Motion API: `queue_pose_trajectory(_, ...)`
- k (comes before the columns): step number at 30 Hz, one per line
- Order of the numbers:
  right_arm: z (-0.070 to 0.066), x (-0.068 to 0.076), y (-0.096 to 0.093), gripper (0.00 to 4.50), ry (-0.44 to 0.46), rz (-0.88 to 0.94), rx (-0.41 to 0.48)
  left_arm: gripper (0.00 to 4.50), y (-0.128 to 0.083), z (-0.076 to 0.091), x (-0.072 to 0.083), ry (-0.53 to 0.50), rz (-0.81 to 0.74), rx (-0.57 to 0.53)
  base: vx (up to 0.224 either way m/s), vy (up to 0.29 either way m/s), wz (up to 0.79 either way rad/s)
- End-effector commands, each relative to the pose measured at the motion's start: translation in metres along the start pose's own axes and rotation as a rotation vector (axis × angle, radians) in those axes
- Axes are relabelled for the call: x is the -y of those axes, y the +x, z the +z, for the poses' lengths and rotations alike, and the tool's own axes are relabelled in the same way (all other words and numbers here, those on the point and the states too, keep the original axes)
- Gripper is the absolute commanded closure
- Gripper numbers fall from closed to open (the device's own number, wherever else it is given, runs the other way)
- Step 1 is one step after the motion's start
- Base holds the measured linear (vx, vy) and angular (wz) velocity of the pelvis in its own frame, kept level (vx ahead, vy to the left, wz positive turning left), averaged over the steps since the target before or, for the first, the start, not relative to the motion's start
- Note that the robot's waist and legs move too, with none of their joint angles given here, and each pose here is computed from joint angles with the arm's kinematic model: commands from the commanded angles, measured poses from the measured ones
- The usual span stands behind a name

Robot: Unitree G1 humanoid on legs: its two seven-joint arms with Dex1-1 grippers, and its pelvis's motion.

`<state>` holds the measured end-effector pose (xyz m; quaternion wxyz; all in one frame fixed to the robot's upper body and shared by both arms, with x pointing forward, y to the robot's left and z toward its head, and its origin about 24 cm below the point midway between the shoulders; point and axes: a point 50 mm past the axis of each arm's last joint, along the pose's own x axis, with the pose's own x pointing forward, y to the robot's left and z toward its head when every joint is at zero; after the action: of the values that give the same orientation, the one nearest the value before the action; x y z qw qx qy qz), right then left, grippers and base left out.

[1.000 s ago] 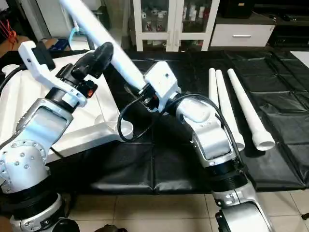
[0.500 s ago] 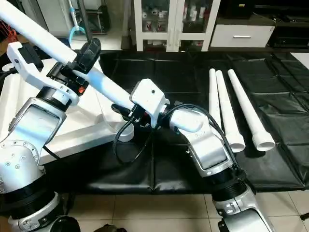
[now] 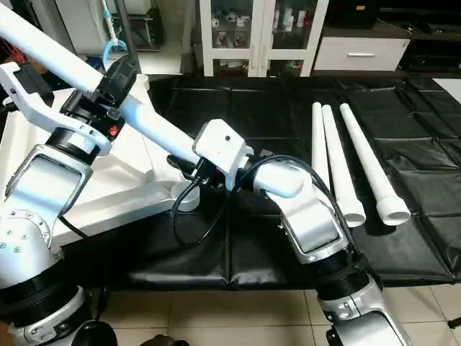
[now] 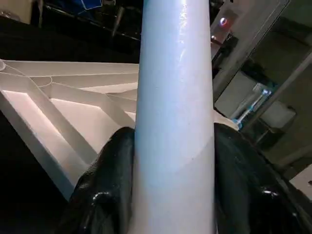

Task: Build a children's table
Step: Pick table leg

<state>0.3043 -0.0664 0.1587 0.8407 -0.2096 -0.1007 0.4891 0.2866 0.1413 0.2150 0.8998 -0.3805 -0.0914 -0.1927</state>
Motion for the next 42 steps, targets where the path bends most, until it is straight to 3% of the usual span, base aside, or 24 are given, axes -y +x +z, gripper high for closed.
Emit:
queue_pose_trajectory(1,0.005,0.004,0.0,2.61,-0.018,-0.016,0.014,1.64,0.001,0.0,0.001,-0.004,0.005,-0.005,0.0,0.0,0.0)
queue_pose_trajectory(12,0.005,0.004,0.0,2.61,-0.025,-0.028,0.013,2.52,-0.002,0.002,0.0,-0.011,0.028,0.016,0.0,0.0,0.0)
queue_pose_trajectory(21,0.003,0.006,0.0,2.61,-0.016,-0.052,0.009,2.73,-0.003,0.004,0.002,-0.021,0.033,0.037,0.0,0.0,0.0)
queue_pose_trajectory(22,0.003,0.006,0.0,2.06,-0.016,-0.052,0.008,2.73,-0.003,0.004,0.002,-0.021,0.033,0.037,0.0,0.0,0.0)
queue_pose_trajectory(23,0.003,0.007,0.001,1.92,-0.012,-0.066,0.007,2.73,-0.004,0.004,0.002,-0.019,0.024,0.035,0.0,0.0,0.0)
queue_pose_trajectory(25,0.003,0.009,0.001,1.86,-0.009,-0.076,0.007,2.73,-0.004,0.002,0.002,-0.012,0.023,0.028,0.0,0.0,0.0)
queue_pose_trajectory(27,0.004,0.01,0.001,1.51,-0.013,-0.074,0.009,2.73,-0.004,0.0,0.001,-0.009,0.033,0.028,0.0,0.0,0.0)
queue_pose_trajectory(32,0.007,0.011,0.001,1.08,-0.024,-0.082,0.023,2.73,-0.004,0.006,0.004,0.051,0.028,0.079,0.0,0.0,0.0)
queue_pose_trajectory(36,0.015,0.007,0.004,0.89,-0.021,-0.09,0.066,2.73,-0.003,0.016,0.008,0.19,0.015,0.165,0.0,0.0,0.0)
queue_pose_trajectory(38,0.017,0.004,0.005,0.65,-0.019,-0.08,0.078,2.73,-0.002,0.018,0.01,0.203,0.008,0.186,0.0,0.0,0.0)
queue_pose_trajectory(40,0.02,-0.004,0.005,0.53,-0.001,-0.055,0.105,2.73,-0.002,0.03,0.011,0.205,0.009,0.297,0.0,0.0,0.0)
queue_pose_trajectory(42,0.02,-0.006,0.003,0.36,0.006,-0.054,0.105,2.73,-0.003,0.033,0.011,0.194,0.01,0.329,0.0,0.0,0.0)
